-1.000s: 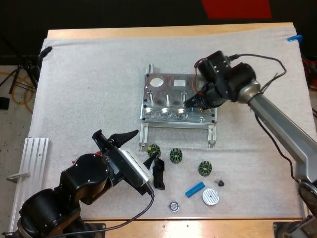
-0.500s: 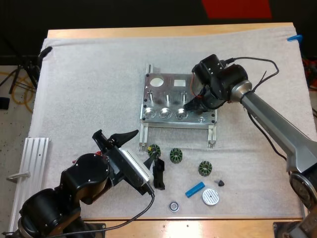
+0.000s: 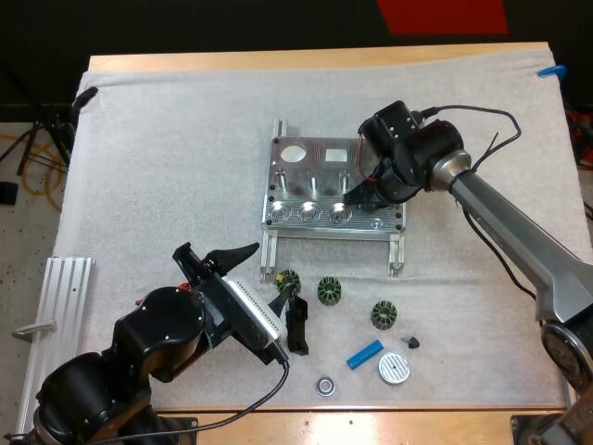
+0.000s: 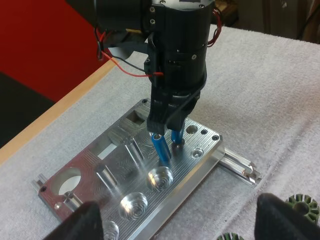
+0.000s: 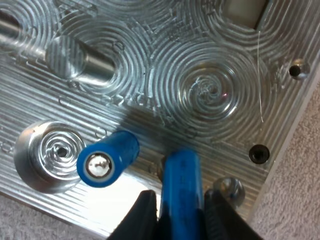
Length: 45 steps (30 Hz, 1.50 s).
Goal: Load cells from left to right
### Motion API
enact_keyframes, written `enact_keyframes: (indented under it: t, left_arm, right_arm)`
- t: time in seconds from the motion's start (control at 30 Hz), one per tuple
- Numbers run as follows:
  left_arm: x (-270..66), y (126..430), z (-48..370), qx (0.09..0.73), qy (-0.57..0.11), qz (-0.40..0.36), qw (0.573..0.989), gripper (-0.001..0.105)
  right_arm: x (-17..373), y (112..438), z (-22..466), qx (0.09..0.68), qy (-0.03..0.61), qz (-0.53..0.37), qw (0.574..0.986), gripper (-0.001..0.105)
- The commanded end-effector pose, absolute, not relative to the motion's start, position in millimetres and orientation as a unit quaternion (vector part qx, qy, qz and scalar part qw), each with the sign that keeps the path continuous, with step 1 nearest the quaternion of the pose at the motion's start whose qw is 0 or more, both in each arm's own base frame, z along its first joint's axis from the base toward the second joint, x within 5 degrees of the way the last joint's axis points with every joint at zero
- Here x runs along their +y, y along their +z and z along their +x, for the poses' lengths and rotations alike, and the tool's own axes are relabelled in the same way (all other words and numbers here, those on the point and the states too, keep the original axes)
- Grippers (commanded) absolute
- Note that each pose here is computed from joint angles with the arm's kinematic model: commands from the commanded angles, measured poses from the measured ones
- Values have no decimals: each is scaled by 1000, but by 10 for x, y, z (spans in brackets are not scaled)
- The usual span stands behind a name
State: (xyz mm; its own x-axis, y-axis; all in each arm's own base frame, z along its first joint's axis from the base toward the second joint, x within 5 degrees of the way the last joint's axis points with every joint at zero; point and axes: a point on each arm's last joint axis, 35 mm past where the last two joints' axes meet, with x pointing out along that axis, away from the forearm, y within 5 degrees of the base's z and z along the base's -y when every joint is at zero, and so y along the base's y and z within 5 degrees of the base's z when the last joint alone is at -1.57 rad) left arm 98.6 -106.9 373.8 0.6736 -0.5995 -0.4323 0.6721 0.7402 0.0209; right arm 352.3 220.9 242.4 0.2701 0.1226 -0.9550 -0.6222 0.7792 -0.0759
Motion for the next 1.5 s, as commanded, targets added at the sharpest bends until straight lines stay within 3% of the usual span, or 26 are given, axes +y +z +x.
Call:
enact_keyframes:
  t: [0.0, 0.1, 0.83, 1.47]
  left_arm:
    - [-1058, 3770, 976, 195, -342, 79, 916, 63]
    - [-1058, 3770, 976, 195, -342, 79, 916, 63]
    - [-1058, 3770, 976, 195, -342, 79, 916, 63]
    - [-1058, 3770, 976, 195, -342, 79, 916, 63]
  right_arm:
    - [2206, 2486, 3516, 549, 250, -226, 765, 0]
    - [2222, 2486, 3506, 552, 270, -211, 760, 0]
    - [2226, 2323, 3540, 569, 251, -228, 749, 0]
    - [2281, 2355, 3627, 531, 256, -218, 778, 0]
